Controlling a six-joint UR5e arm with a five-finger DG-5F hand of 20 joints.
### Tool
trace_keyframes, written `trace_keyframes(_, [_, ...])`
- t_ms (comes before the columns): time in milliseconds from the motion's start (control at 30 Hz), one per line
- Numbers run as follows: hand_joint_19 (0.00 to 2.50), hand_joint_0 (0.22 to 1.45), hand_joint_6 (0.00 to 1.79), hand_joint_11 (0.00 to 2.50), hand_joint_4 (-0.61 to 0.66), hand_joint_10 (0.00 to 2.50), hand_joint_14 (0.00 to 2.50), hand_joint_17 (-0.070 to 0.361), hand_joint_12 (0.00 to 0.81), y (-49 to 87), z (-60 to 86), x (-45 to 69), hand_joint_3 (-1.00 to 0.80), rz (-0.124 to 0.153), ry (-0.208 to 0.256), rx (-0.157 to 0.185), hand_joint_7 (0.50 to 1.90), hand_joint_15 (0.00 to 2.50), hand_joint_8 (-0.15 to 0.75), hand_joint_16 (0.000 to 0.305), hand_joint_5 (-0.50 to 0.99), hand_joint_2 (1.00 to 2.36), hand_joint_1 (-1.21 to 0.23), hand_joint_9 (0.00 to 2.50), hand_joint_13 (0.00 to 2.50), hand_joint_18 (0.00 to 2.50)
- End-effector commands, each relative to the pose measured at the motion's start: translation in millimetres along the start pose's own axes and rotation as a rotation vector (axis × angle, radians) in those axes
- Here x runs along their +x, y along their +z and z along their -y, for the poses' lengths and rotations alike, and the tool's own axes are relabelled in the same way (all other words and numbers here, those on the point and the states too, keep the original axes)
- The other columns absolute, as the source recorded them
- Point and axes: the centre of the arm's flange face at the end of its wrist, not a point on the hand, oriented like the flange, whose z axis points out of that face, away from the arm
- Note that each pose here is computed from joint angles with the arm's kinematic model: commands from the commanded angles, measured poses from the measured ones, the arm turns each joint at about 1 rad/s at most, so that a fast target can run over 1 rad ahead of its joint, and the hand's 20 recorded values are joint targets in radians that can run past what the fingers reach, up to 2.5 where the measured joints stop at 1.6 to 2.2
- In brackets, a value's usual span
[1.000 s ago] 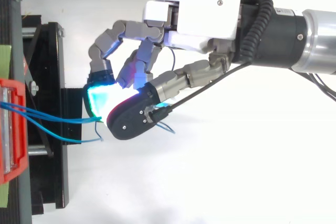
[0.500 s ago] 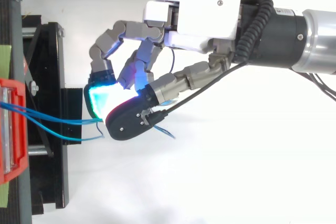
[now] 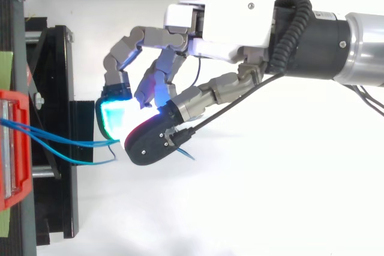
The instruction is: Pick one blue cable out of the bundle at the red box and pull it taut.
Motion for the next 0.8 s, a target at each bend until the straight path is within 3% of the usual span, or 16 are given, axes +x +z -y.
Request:
trace_keyframes(0, [0.44, 0.51, 0.92, 1.45, 0.14, 0.65, 0.02, 0.127, 0.387, -0.3, -0.5, 1.3, -0.5, -0.001, 0.0, 0.003, 0.95, 0.61, 0.35, 0.056, -0.16, 1.0, -0.64, 1.2, 0.95, 0.71])
trace_keyframes(400, [0.39, 0.38, 0.93, 1.26, 0.18, 0.9, 0.02, 0.151, 0.43, -4.0, 4.5, 5.0, -0.5, -0.01, -0.006, 0.041, 0.86, 0.6, 0.413, 0.067, -0.18, 1.0, -0.78, 1.11, 0.93, 0.72])
trace_keyframes(600, [0.43, 0.5, 0.92, 1.44, 0.14, 0.66, 0.02, 0.128, 0.385, -4.2, 3.4, 4.8, -0.5, -0.01, -0.006, 0.04, 0.91, 0.61, 0.351, 0.057, -0.18, 1.0, -0.73, 1.13, 0.9, 0.66])
trace_keyframes(767, [0.44, 0.55, 0.92, 1.5, 0.13, 0.59, 0.02, 0.123, 0.375, -3.8, 2.7, 4.7, -0.5, -0.01, -0.005, 0.038, 0.94, 0.63, 0.329, 0.055, -0.18, 1.0, -0.72, 1.16, 0.91, 0.66])
